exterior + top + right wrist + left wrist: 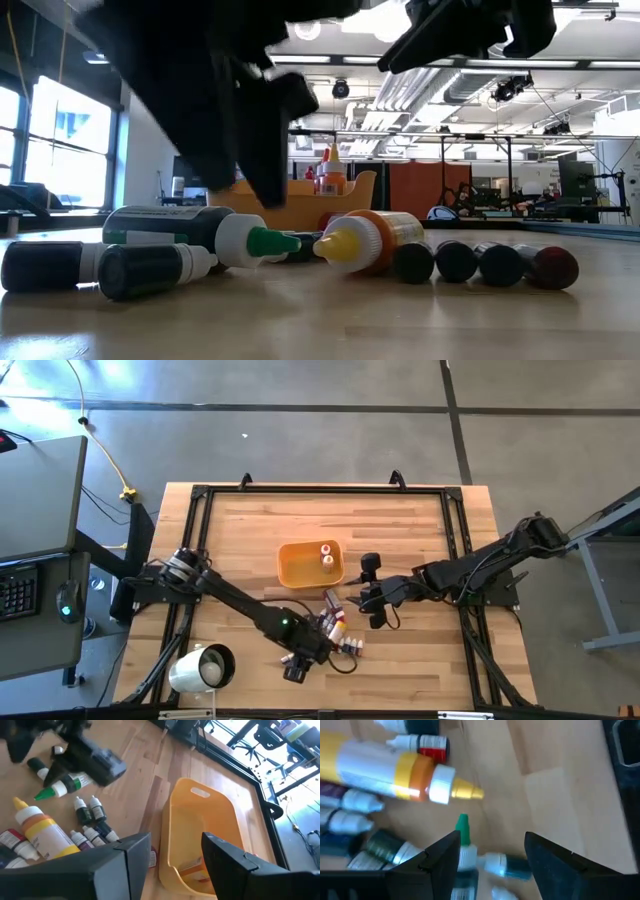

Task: Pick & Place food coloring
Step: Put the large green food coloring bottle into the yellow bin

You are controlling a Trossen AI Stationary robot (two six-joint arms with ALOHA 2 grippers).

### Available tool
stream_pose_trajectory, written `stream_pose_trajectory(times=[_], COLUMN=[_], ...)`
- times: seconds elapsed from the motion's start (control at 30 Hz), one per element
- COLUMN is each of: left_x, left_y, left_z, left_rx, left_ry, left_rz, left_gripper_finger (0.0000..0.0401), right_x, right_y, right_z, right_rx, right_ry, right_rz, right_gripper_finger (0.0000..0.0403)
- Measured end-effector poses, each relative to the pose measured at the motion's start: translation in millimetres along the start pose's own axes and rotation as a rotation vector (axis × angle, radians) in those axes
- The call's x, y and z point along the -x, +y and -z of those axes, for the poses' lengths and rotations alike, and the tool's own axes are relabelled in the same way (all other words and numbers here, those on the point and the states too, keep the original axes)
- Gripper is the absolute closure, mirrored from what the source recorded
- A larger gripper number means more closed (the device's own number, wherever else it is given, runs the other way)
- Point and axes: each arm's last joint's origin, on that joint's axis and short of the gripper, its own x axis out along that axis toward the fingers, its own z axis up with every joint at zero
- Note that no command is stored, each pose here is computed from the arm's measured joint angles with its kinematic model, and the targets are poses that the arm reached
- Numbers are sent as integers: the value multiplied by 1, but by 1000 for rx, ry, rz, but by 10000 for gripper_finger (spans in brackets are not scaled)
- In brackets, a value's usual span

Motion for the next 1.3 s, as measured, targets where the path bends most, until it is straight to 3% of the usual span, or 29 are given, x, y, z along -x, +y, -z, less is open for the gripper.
stream_pose_trajectory(times=[0.23, 1.3], left_x=[-8, -4], left_y=[10, 16], left_z=[4, 16], left_rx=[11, 98], left_ry=[42, 166], left_rz=[-92, -127], left_gripper_finger=[181, 181], right_x=[0, 0], right_y=[-1, 0], right_z=[0, -1], right_rx=[1, -4], right_ry=[0, -11], right_rz=[3, -16], right_gripper_finger=[233, 233])
